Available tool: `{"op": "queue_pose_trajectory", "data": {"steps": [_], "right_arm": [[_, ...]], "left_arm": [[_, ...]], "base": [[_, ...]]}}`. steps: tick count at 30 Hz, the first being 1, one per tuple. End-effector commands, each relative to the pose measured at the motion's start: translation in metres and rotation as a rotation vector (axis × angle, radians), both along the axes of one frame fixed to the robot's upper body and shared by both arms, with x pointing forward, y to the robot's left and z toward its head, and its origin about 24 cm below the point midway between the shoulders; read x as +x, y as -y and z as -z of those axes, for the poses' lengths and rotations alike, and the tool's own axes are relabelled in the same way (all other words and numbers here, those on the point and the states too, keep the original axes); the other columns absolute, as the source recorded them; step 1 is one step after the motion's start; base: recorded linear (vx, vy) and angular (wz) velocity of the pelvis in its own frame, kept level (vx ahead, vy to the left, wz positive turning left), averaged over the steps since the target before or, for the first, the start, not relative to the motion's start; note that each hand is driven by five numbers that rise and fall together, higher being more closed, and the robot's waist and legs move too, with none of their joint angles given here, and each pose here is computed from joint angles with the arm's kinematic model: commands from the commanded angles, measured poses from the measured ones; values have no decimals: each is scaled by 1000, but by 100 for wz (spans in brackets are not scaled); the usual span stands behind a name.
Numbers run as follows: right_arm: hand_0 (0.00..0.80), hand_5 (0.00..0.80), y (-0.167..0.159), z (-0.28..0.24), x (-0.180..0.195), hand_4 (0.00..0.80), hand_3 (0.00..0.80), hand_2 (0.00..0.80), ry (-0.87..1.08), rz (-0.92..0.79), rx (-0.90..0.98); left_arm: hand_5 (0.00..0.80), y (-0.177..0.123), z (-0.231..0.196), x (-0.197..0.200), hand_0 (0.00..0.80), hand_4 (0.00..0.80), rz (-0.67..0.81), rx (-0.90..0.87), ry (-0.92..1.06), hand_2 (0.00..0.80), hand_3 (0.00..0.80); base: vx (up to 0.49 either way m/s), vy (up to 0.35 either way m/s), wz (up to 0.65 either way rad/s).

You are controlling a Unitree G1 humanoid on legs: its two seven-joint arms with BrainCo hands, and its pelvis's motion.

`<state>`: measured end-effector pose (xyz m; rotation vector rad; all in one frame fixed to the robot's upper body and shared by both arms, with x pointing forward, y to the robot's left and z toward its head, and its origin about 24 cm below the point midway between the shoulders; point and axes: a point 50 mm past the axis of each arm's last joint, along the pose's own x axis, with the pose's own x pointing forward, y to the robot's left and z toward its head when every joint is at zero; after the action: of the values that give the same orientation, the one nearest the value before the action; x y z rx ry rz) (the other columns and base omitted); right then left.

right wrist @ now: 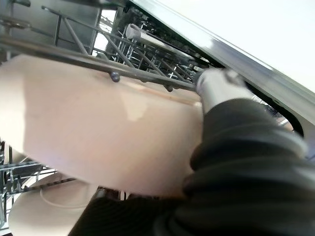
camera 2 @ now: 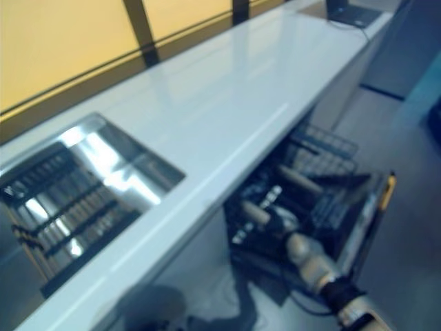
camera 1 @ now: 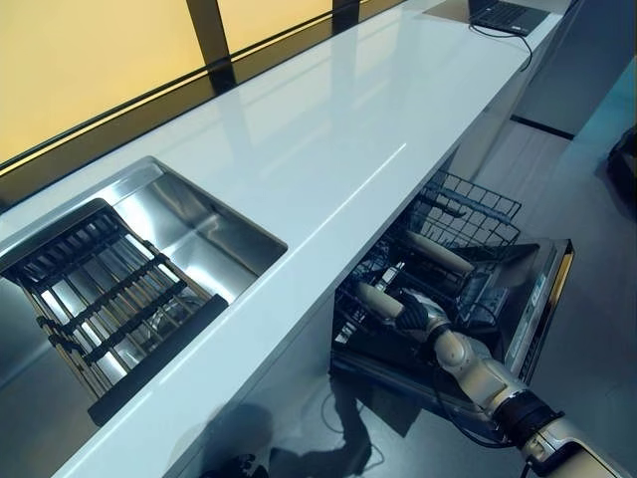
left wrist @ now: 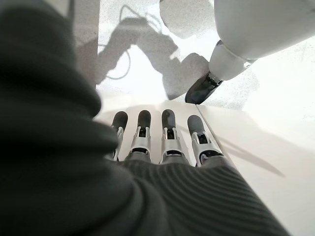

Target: Take plates into dishwasher

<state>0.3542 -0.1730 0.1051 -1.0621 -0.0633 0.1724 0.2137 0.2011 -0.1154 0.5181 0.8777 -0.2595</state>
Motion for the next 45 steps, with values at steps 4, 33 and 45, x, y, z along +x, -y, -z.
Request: {"op": "queue_pose_trajectory", "data": {"steps": [4, 33, 45], "right_arm": [[0, 0, -26, 11, -7, 0, 0, 0, -44, -116, 34], [0, 0, 52, -86, -44, 0, 0, 0, 348, -30, -57], [0, 0, 73, -122, -69, 0, 0, 0, 541, 11, -78]], "left_arm": [[0, 0, -8, 17, 0, 0, 39, 41, 15, 0, 0], [0, -31, -1, -7, 0, 0, -75, 62, -2, 0, 0], [0, -34, 7, -24, 0, 0, -105, 61, -20, 0, 0]], "base": [[0, 0, 0], [0, 0, 0], [2, 0, -5]]}}
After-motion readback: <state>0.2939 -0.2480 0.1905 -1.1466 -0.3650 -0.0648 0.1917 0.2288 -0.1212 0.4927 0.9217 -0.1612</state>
